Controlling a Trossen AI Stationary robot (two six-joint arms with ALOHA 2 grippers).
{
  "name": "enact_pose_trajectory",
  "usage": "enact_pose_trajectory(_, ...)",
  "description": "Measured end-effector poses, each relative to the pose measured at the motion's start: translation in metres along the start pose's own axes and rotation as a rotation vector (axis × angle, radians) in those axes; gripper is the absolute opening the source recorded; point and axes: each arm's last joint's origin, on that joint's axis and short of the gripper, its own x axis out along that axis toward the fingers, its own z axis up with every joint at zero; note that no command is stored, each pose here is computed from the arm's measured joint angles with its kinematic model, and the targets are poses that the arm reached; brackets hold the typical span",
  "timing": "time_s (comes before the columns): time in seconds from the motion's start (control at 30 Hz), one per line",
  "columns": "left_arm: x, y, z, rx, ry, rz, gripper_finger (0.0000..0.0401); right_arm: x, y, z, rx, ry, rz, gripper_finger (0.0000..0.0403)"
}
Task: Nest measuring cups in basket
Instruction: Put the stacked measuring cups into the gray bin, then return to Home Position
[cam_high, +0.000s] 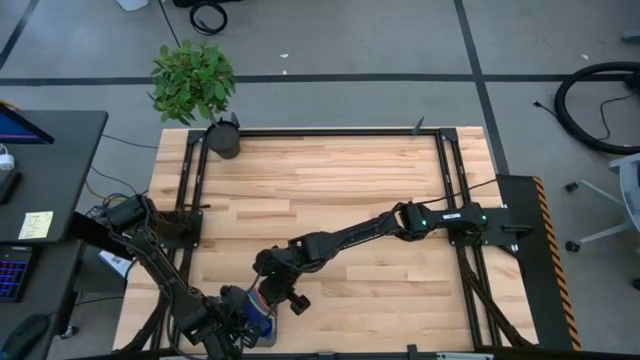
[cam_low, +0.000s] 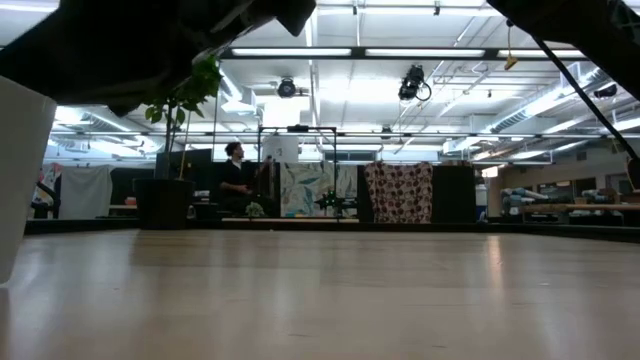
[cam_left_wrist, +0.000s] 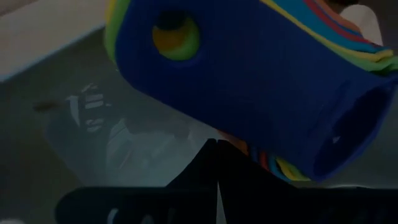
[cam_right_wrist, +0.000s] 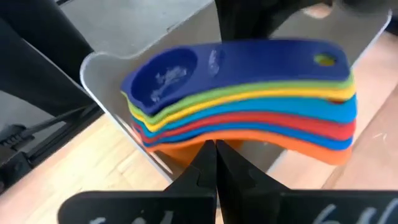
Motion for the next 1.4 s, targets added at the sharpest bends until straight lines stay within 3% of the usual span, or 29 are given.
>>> enact_pose_trajectory(0.57,0.019,-0.014,-0.008,-0.067,0.019,-0.105,0.0006,0.006,-0.004,0.004,-0.062,-0.117,-0.048,0.0)
enact_pose_trajectory(1.2,0.007,-0.015,-0.006,-0.012,-0.058,-0.028,0.0003,-0.002,-0.005,0.011,-0.08,-0.146,-0.051,0.0)
enact_pose_trajectory(1.4,-0.001,-0.009,-0.008,0.021,-0.084,-0.017,0.0003,-0.027,-0.01,0.026,-0.095,-0.179,-0.086,0.0)
